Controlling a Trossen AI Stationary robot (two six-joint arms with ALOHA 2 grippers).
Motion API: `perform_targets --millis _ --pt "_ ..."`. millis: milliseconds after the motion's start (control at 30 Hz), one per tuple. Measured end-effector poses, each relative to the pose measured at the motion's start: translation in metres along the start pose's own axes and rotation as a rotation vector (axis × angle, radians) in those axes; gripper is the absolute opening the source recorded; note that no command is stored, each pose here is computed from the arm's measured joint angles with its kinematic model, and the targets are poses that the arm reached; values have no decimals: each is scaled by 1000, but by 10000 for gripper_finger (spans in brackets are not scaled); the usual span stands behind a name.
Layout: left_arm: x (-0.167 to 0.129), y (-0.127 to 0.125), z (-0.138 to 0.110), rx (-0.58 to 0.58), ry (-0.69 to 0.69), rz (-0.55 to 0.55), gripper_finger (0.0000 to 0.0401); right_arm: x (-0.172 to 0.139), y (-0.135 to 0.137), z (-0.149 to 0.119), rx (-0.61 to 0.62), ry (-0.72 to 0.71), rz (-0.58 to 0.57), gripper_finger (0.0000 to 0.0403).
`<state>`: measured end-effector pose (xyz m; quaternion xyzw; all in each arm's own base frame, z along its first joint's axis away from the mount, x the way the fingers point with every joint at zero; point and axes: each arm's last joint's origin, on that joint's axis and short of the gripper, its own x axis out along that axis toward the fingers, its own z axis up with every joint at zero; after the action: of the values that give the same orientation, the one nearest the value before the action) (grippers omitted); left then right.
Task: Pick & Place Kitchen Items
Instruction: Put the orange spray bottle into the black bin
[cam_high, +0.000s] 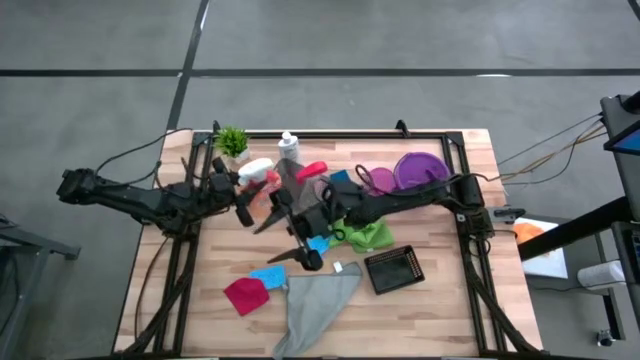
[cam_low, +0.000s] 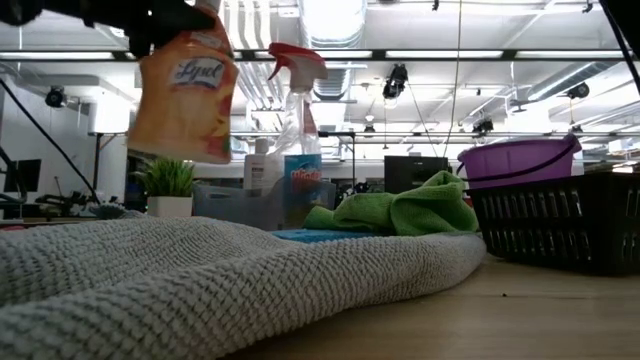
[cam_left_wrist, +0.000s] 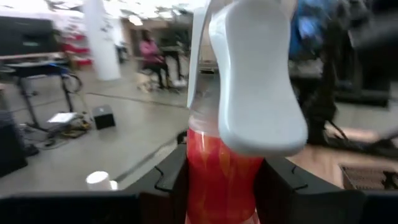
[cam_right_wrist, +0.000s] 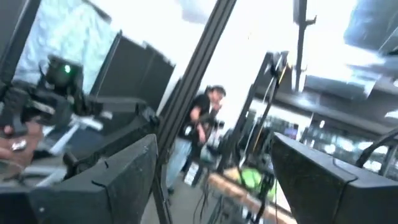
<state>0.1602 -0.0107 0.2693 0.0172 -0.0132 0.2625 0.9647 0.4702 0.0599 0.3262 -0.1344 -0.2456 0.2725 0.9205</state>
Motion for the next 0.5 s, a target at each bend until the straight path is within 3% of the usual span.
perform_targets --millis 133,300,500 --pt "-4 6 -18 -59 -109 125 127 -16 11 -7 32 -3 -20 288" --pt "-10 15 -32 -120 -231 197 127 -32 25 3 39 31 -46 282" --pt "0 16 -41 -114 -217 231 127 -52 52 27 -29 54 -61 282"
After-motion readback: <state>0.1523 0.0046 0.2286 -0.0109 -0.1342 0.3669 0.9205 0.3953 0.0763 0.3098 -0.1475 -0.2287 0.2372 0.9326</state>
